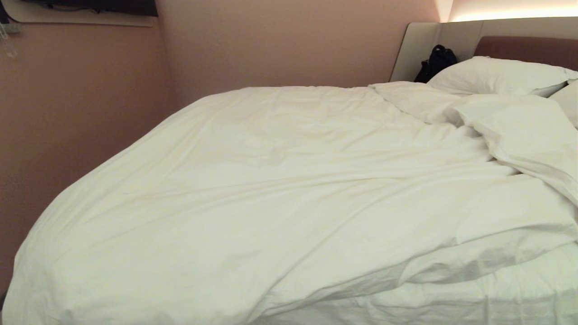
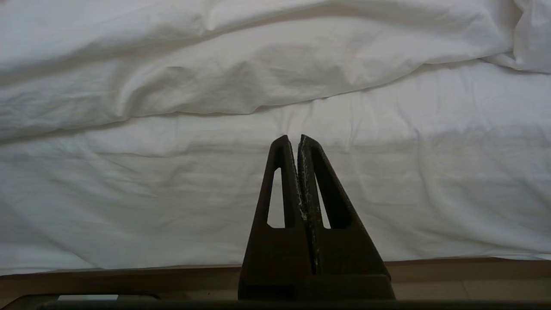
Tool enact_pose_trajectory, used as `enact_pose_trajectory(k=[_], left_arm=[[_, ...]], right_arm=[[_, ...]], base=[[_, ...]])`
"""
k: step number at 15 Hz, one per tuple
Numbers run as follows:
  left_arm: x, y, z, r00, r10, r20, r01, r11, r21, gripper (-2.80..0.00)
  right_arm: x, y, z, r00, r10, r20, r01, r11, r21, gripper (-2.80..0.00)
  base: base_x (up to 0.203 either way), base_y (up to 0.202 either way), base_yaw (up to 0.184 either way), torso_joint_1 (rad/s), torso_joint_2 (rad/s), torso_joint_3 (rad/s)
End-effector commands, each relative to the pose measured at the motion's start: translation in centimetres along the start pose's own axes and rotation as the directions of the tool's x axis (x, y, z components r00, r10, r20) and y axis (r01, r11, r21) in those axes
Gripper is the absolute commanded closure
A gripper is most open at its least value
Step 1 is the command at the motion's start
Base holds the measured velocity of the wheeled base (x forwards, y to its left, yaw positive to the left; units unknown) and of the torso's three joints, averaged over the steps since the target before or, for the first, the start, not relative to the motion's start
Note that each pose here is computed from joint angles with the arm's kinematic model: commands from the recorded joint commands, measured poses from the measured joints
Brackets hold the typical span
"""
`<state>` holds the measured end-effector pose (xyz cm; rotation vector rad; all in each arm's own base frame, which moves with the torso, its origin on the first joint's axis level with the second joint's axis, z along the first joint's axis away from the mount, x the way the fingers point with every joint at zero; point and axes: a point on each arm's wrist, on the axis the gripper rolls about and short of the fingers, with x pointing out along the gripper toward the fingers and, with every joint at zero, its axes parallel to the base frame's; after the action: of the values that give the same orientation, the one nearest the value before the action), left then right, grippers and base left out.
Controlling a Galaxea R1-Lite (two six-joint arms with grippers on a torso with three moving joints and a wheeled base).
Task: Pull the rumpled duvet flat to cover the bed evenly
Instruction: Hold the folded corner of the quilt
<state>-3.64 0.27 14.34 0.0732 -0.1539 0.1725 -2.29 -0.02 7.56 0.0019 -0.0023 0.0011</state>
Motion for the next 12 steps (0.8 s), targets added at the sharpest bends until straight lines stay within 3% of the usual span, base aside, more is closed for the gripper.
enact_pose_trajectory(k=[1,4,10,12], left_arm=[[-0.6,-0.1,-2.4,1.000,-0.005,-0.001,0.005,1.000,0.021,0.00],[-0.4,-0.4,-3.4,0.997,-0.063,-0.033,0.064,0.998,0.015,0.00],[0.2,-0.8,-6.7,0.982,-0.121,-0.147,0.110,0.990,-0.083,0.00],[0.2,-0.9,-6.9,0.979,-0.134,-0.151,0.117,0.986,-0.115,0.00]], right_arm=[[0.0,0.0,0.0,1.000,0.000,-0.001,0.000,1.000,0.000,0.00],[0.0,0.0,0.0,1.000,0.000,-0.001,0.000,1.000,0.000,0.00],[0.0,0.0,0.0,1.000,0.000,-0.001,0.000,1.000,0.000,0.00],[0.0,0.0,0.0,1.000,0.000,-0.001,0.000,1.000,0.000,0.00]], base=[[0.000,0.000,0.000,0.000,0.00,0.000],[0.000,0.000,0.000,0.000,0.00,0.000],[0.000,0.000,0.000,0.000,0.00,0.000],[0.000,0.000,0.000,0.000,0.00,0.000]])
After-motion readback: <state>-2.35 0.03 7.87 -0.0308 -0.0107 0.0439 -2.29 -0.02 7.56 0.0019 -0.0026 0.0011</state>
